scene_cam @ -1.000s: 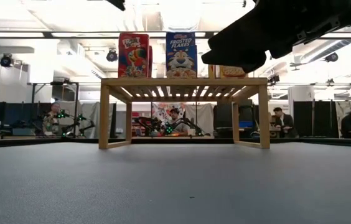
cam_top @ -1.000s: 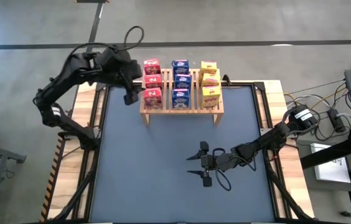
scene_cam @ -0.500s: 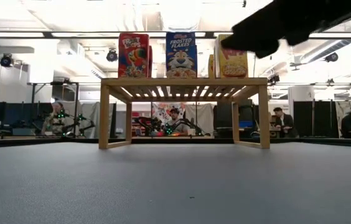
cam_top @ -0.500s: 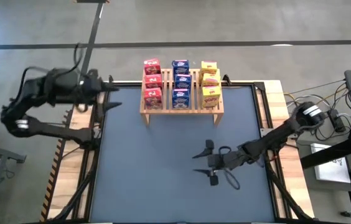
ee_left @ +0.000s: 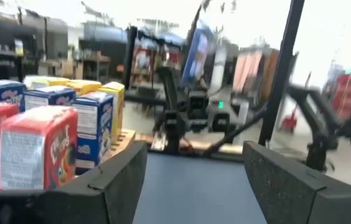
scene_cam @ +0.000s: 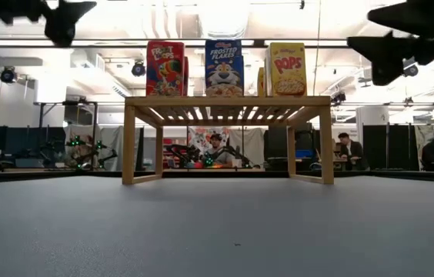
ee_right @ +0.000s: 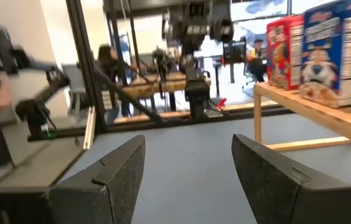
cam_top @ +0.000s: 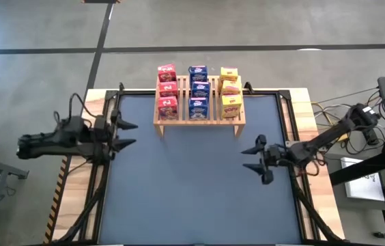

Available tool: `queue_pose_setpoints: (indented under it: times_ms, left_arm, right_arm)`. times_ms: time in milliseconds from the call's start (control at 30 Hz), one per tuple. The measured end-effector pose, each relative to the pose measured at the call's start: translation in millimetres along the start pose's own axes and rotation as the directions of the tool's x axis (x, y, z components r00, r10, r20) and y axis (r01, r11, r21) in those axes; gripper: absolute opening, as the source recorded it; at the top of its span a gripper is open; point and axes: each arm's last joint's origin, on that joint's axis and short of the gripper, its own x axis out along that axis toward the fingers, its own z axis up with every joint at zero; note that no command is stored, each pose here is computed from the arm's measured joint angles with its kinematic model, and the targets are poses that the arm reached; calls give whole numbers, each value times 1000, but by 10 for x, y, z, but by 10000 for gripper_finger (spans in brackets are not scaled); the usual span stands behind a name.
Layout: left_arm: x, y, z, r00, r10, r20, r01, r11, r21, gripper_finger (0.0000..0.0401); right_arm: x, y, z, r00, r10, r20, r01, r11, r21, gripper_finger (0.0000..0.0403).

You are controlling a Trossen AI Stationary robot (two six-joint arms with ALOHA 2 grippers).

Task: Stack cereal on shelf
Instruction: Return To Home Position

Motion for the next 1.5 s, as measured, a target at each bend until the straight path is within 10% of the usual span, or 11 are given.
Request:
queue_pose_setpoints:
  times_ms: [433,1500]
  left_arm:
    - [-15,133,-989,994,11,108,-6,999,-53,249]
    - [-7,161,-1052,995,99,32,-98,994,-49,249]
  right_arm:
    - [-134,-66,-42,1000,-6,25,7,1000,-21,228]
    - [-91,-64,-193,996,-38,-79,23,983,-182,228]
